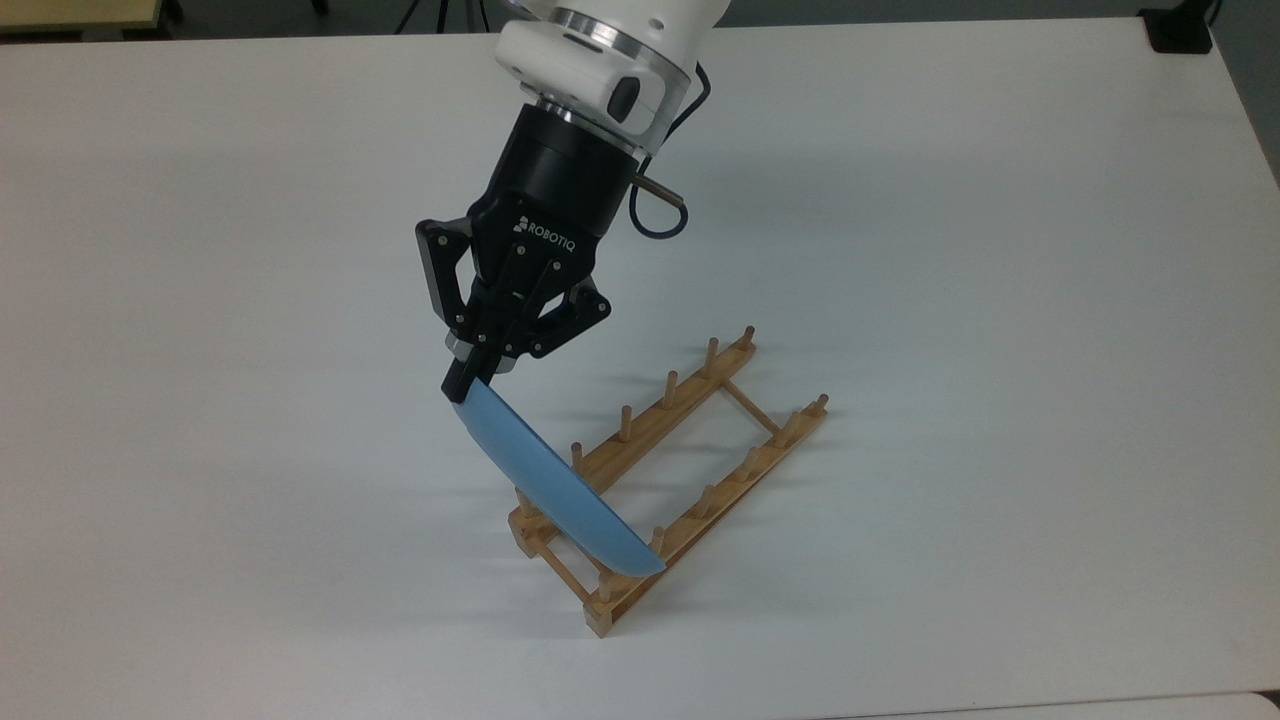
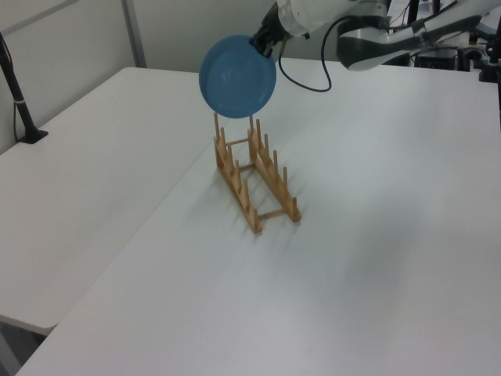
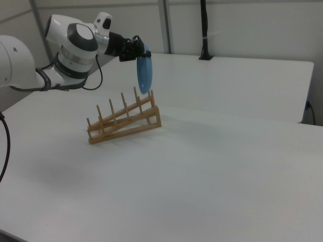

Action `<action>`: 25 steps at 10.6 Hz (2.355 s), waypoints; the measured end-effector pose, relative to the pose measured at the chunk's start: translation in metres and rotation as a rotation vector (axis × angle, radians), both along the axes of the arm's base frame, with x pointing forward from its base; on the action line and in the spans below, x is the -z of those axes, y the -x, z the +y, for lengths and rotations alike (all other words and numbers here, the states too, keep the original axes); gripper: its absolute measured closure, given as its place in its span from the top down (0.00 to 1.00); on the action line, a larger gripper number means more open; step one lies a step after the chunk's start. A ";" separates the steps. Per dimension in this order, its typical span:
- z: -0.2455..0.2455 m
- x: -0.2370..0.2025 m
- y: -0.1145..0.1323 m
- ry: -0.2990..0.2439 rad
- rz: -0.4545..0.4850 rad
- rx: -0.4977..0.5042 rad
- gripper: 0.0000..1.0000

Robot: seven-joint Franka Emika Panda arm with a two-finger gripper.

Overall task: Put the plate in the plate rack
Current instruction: 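Carry the upright plate over the rack and lower it between pegs, then open the gripper to release the plate and raise it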

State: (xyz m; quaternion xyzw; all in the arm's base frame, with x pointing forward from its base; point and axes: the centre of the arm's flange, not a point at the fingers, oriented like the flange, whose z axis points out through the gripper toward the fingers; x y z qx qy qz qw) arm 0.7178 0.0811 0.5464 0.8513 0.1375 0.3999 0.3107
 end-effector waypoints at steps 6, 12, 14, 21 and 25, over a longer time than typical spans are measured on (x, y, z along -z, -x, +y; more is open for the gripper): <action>0.010 0.042 -0.010 0.032 0.054 -0.013 0.06; 0.019 0.062 -0.015 0.015 0.064 -0.007 0.68; 0.026 0.057 -0.014 -0.070 0.009 0.040 0.97; 0.054 -0.007 0.011 -0.693 0.047 0.309 1.00; 0.015 -0.022 0.056 -0.765 0.450 0.454 1.00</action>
